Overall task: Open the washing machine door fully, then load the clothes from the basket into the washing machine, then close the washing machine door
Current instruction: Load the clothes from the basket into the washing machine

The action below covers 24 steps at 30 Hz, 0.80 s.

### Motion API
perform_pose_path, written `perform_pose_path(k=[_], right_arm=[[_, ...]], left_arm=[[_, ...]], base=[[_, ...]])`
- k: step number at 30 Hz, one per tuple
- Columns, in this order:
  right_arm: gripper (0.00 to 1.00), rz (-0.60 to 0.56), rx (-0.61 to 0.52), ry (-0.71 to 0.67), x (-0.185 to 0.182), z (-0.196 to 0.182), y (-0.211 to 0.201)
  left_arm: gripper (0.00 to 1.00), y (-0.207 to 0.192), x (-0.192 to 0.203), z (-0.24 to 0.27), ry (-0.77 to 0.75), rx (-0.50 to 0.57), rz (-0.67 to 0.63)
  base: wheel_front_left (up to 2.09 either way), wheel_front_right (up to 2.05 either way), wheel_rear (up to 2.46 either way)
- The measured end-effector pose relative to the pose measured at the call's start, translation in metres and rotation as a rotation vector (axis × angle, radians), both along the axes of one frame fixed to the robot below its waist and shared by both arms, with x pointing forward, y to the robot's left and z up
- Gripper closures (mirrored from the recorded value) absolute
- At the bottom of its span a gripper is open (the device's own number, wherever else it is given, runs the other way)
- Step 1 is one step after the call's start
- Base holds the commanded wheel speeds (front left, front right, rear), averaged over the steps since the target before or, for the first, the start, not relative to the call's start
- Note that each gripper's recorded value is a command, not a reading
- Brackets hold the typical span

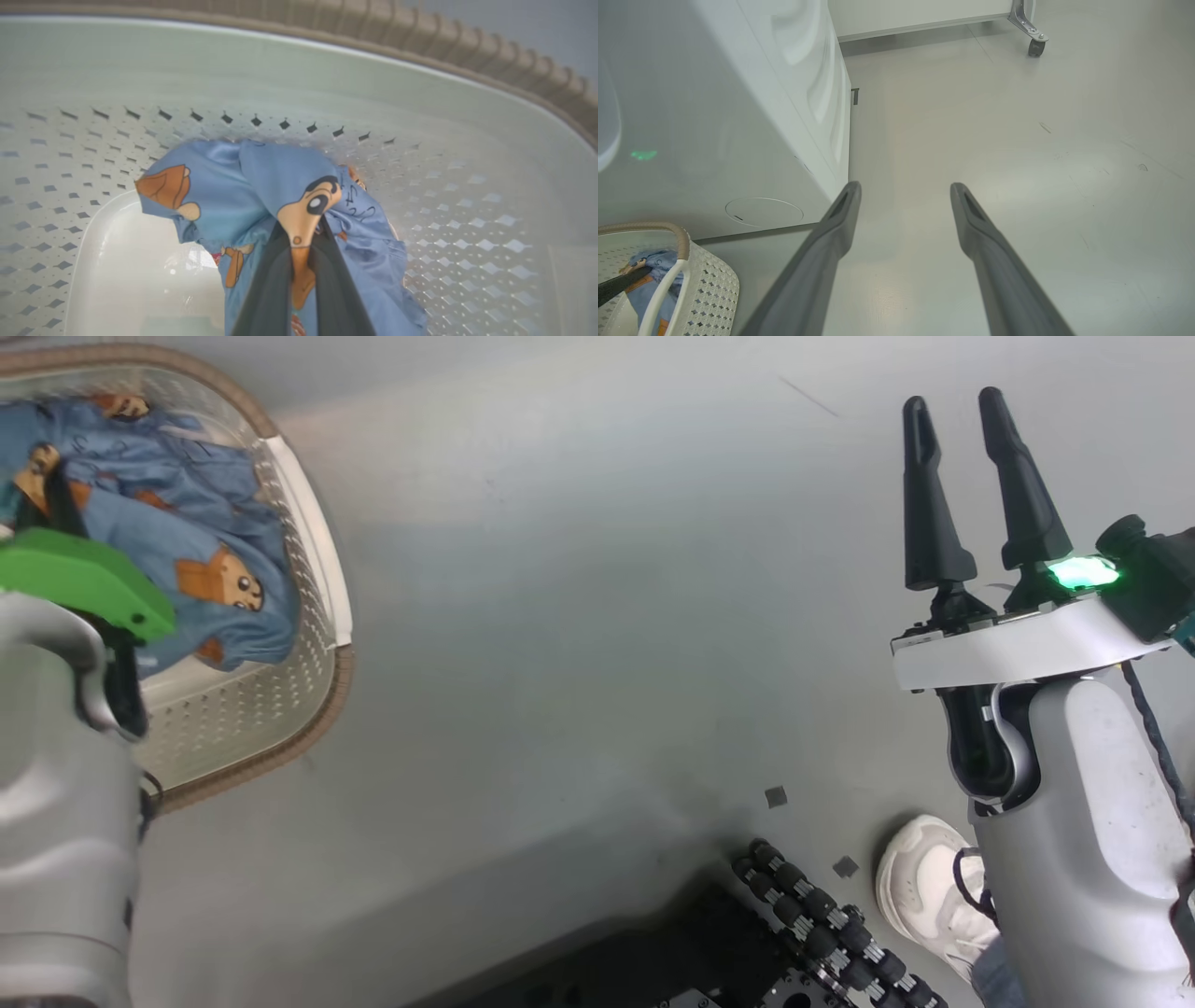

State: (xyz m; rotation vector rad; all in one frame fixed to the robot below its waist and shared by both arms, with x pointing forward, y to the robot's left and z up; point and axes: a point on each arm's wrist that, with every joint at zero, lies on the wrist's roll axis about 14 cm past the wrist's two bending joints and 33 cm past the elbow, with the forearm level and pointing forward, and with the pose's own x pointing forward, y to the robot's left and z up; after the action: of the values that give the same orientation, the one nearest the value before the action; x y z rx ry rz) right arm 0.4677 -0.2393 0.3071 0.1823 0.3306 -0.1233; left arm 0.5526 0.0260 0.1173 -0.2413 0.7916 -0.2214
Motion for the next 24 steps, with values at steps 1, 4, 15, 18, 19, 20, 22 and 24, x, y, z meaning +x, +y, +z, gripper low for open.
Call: perform_pose_path(k=[1, 4, 15, 18, 19, 20, 22, 24], right_arm=[[0.0, -0.002, 0.0, -0.007, 0.001, 0.003, -0.001], [0.0, -0.009, 0.001, -0.032, 0.003, 0.013, -0.002], [0.0, -0.01, -0.001, -0.129, 0.006, 0.057, -0.003], [0.0, -0.013, 0.008, -0.142, 0.001, 0.065, -0.002], [0.0, -0.013, 0.007, -0.144, -0.002, 0.068, -0.002], [0.0, -0.011, 0.003, -0.15, -0.003, 0.071, -0.002], [0.0, -0.012, 0.0, -0.154, -0.008, 0.077, -0.004], [0.0, -0.011, -0.005, -0.155, -0.014, 0.081, -0.005]], left_arm=[[1.0, 0.0, -0.002, 0.004, -0.012, -0.001, 0.001], [1.0, 0.001, -0.01, 0.017, -0.045, 0.001, 0.001], [1.0, 0.009, -0.028, 0.074, -0.129, 0.007, 0.016], [1.0, 0.016, -0.035, 0.088, -0.14, 0.016, 0.024], [1.0, 0.018, -0.036, 0.094, -0.149, 0.017, 0.028], [1.0, 0.019, -0.037, 0.1, -0.157, 0.018, 0.032], [1.0, 0.022, -0.037, 0.113, -0.18, 0.016, 0.04], [1.0, 0.023, -0.036, 0.128, -0.208, 0.01, 0.051]], base=[[0.0, 0.0, 0.0], [0.0, 0.0, 0.0], [0.0, 0.0, 0.0], [0.0, 0.0, 0.0], [0.0, 0.0, 0.0], [0.0, 0.0, 0.0], [0.0, 0.0, 0.0], [0.0, 0.0, 0.0]])
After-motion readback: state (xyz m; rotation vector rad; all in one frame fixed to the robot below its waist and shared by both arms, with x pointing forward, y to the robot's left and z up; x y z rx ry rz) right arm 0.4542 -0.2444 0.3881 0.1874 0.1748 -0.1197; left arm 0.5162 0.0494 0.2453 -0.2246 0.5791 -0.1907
